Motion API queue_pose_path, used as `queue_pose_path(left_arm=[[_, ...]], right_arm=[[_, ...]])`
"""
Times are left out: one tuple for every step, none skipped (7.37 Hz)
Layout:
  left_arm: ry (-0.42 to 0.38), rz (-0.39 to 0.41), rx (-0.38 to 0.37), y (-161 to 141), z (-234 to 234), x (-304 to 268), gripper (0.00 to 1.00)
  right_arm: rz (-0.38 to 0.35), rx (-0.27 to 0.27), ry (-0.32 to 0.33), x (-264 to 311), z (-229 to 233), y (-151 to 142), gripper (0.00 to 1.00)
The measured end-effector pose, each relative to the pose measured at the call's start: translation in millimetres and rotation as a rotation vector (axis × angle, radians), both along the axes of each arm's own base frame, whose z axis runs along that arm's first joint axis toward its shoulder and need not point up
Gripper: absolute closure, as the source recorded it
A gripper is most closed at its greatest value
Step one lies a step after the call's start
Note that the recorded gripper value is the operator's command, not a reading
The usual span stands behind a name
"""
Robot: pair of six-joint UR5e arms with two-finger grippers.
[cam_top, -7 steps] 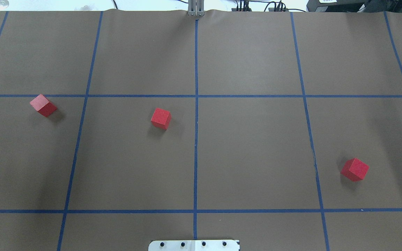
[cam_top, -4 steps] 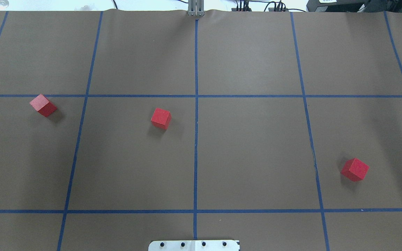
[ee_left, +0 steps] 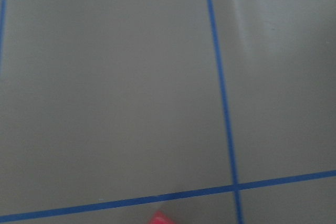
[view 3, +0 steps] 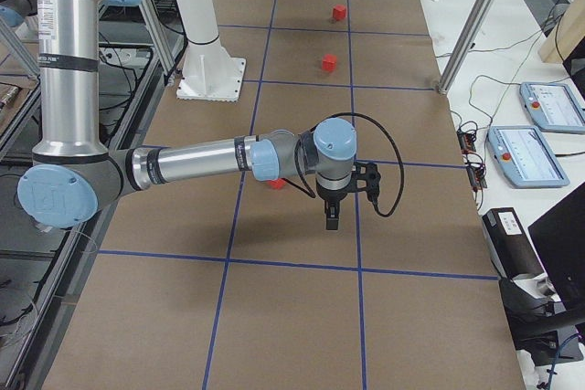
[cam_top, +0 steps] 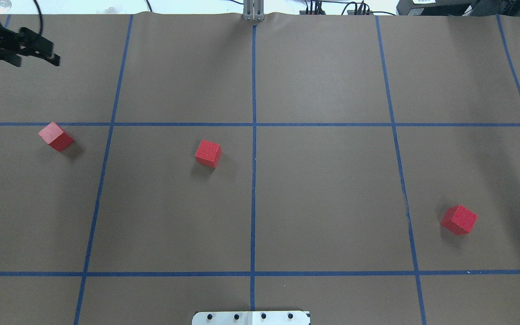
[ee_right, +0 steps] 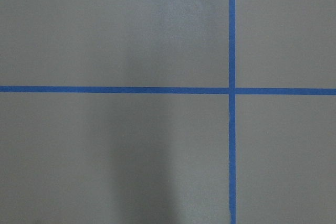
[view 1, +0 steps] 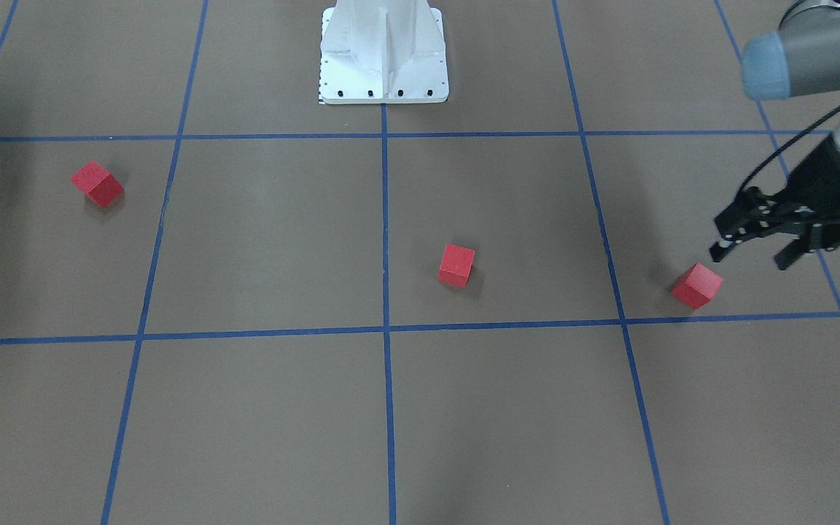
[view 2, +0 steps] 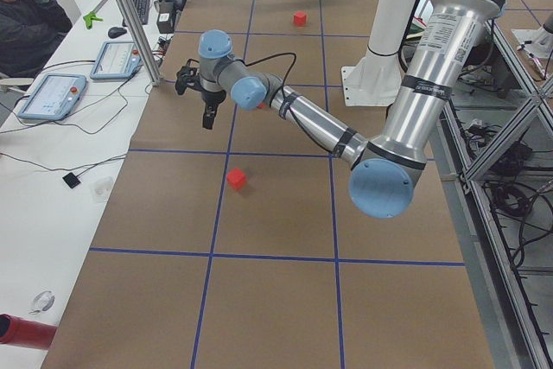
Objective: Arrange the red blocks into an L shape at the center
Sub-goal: 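Move the left gripper over the red cube in the middle of the table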
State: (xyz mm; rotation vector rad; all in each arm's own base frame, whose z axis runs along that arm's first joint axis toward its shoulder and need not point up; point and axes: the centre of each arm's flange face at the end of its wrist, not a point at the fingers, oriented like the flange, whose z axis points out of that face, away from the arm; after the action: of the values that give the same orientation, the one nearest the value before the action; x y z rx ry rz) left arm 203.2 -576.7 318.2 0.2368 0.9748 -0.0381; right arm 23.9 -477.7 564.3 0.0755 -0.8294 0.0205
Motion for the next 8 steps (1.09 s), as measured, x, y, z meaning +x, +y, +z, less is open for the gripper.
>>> queue_pose_path(left_arm=[[0.030,-0.003,-0.026,11.2,-34.4,49.7,0.00],[0.023,-0.016,-0.024,30.0,-55.2,100.8,0.00],[0.001,-0.026,0.008,52.9,-64.6,149.8,0.00],[-0.011,-0.039,0.046,73.6,-67.0,190.5,0.00],[-0.005,-0.052,0.071,87.3,-65.7,222.6,0.00],[0.004,-0.058,0.092,93.8,-64.3,249.7,0.00],[0.002,-0.061,0.108,96.1,-65.1,274.4,0.00],[-0.007,-0.059,0.118,97.3,-66.7,294.9,0.00]], right_arm=[[-0.006,0.006,-0.004,-2.3,0.8,-0.7,0.00],[-0.011,0.021,-0.007,-4.6,0.2,-1.8,0.00],[-0.015,0.035,-0.009,-7.2,-0.5,-2.8,0.00],[-0.021,0.042,-0.010,-10.5,-0.7,-3.4,0.00],[-0.028,0.045,-0.011,-14.0,-0.9,-3.6,0.00],[-0.032,0.046,-0.011,-16.1,-1.0,-3.9,0.00],[-0.035,0.047,-0.011,-17.6,-1.5,-4.3,0.00],[-0.038,0.047,-0.011,-18.9,-1.8,-4.6,0.00]])
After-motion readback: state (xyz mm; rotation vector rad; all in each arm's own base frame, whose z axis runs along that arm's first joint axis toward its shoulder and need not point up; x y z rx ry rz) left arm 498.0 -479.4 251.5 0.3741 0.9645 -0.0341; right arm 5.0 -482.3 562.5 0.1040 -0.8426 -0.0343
